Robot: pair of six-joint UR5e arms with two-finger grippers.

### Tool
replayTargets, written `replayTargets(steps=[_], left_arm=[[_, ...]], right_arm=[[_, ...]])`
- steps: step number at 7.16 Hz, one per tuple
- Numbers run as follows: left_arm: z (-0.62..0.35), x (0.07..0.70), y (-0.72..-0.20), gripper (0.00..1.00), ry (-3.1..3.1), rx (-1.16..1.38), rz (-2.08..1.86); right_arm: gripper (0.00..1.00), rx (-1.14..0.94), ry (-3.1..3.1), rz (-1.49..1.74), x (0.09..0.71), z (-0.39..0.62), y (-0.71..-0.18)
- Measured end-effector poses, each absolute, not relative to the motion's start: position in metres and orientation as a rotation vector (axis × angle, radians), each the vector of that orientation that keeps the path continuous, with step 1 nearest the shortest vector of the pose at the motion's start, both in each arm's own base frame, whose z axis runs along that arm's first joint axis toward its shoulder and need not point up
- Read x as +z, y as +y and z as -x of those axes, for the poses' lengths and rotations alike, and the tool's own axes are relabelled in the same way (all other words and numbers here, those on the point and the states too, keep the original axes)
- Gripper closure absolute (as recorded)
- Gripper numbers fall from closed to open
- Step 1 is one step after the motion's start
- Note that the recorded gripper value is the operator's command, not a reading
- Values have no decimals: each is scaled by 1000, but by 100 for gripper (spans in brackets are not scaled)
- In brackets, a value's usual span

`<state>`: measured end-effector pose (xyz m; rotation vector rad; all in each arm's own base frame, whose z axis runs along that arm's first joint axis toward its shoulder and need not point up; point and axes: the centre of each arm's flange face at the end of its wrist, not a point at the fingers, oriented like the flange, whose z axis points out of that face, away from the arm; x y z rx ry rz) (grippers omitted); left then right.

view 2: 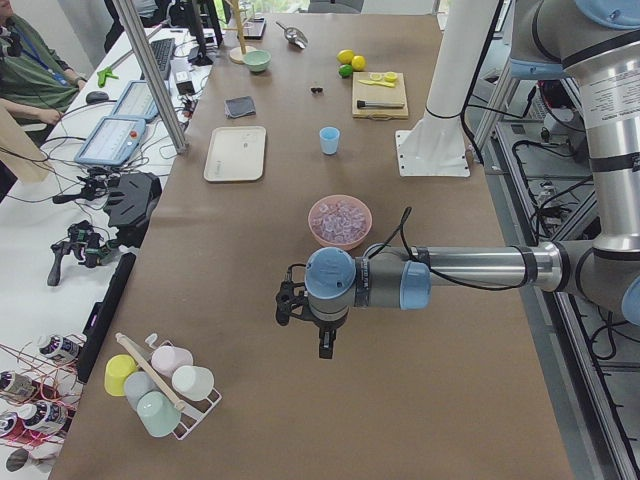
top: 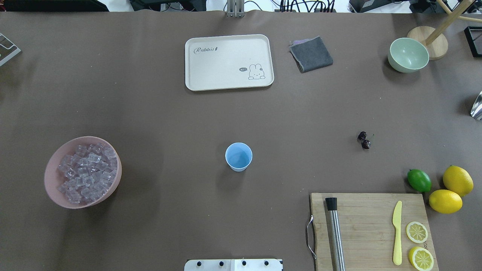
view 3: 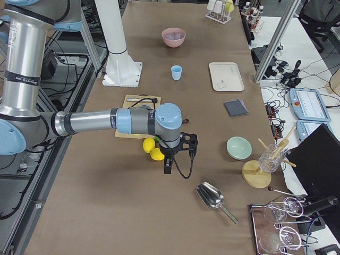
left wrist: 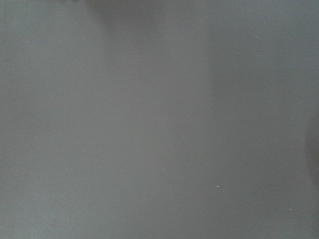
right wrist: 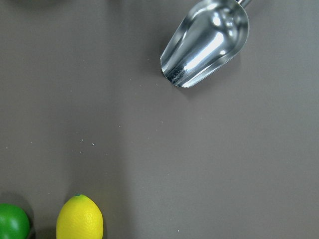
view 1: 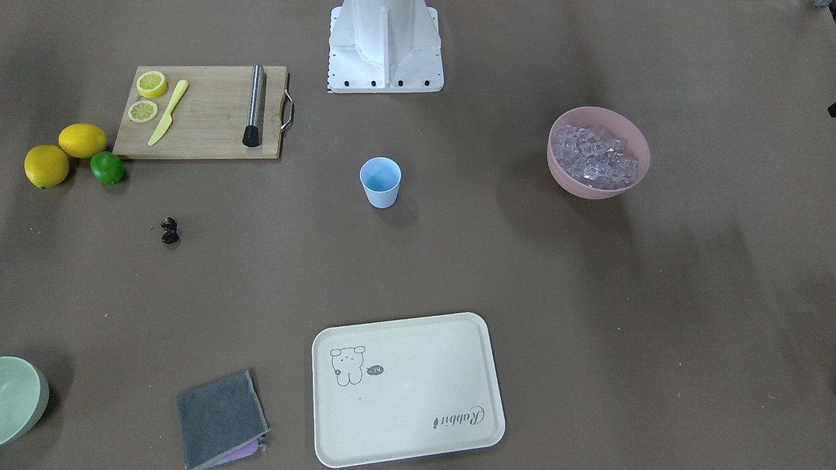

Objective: Put ice and cherries in cup

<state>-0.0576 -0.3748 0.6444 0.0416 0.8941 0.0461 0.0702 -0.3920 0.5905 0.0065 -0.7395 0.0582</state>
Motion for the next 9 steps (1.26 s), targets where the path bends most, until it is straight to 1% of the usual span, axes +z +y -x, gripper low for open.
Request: replayTargets(steps=[5,9], left_arm=[[57,637,-379,1,899,60,-63],[56,608,-393,1,898,93,-126]], right_arm=[[0,48,-738,-30,584,-70,-395],[0,62,-737,-92,563,-82,-418]])
